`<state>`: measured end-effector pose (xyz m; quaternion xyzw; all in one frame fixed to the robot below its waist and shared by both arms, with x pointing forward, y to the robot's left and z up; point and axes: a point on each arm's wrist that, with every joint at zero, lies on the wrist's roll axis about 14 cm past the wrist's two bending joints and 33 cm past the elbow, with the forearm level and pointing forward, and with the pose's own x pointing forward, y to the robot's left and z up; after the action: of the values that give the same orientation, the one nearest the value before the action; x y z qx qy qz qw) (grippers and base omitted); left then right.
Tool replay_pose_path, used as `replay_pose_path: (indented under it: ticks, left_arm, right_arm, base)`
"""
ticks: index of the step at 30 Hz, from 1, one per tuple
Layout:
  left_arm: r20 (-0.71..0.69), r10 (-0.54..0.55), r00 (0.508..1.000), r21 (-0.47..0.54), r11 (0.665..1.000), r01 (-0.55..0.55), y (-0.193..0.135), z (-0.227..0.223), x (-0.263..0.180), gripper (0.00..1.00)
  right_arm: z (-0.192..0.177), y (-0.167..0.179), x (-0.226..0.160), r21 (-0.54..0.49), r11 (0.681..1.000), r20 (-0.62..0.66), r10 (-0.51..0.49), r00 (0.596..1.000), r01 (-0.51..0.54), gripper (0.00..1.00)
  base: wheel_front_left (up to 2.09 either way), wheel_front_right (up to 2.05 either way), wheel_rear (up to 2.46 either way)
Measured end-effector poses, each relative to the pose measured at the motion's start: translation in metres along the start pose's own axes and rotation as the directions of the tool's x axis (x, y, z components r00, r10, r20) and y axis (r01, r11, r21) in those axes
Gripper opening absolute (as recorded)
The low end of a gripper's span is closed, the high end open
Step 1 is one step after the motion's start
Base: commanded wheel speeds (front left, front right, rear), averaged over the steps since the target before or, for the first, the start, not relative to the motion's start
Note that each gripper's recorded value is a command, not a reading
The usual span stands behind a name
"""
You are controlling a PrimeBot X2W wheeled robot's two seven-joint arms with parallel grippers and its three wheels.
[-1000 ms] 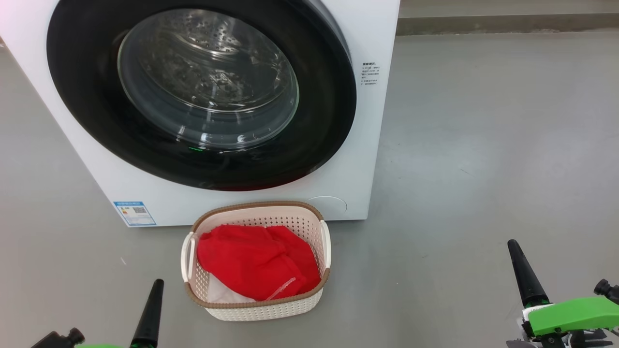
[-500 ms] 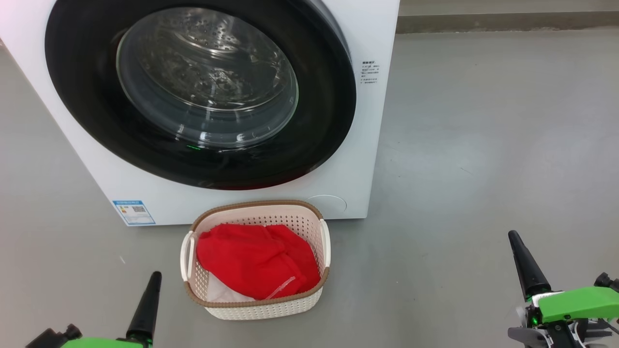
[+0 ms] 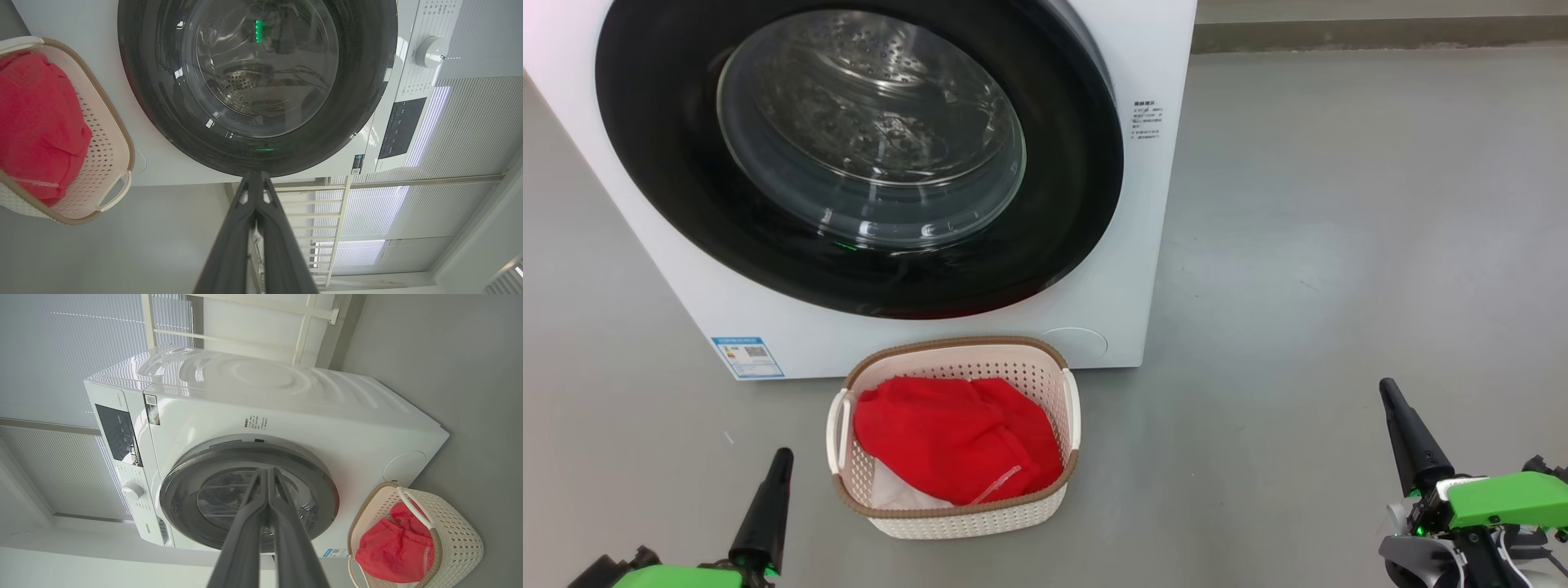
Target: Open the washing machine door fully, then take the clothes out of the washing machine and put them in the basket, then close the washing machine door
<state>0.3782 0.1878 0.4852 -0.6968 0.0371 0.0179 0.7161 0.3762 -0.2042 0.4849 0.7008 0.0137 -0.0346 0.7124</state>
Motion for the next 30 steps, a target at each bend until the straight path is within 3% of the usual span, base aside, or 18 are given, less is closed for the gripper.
replay_pose_path:
  ticks: [30]
  left_arm:
    - [0.000,-0.001,1.000,-0.029,1.000,0.001,0.0007,0.0007,-0.0002,0.00]
  right_arm:
    - [0.0000,0.0005,0.0015,0.034,0.999,-0.003,0.001,1.000,-0.001,0.00]
  base:
    - [0.00,0.00,0.00]
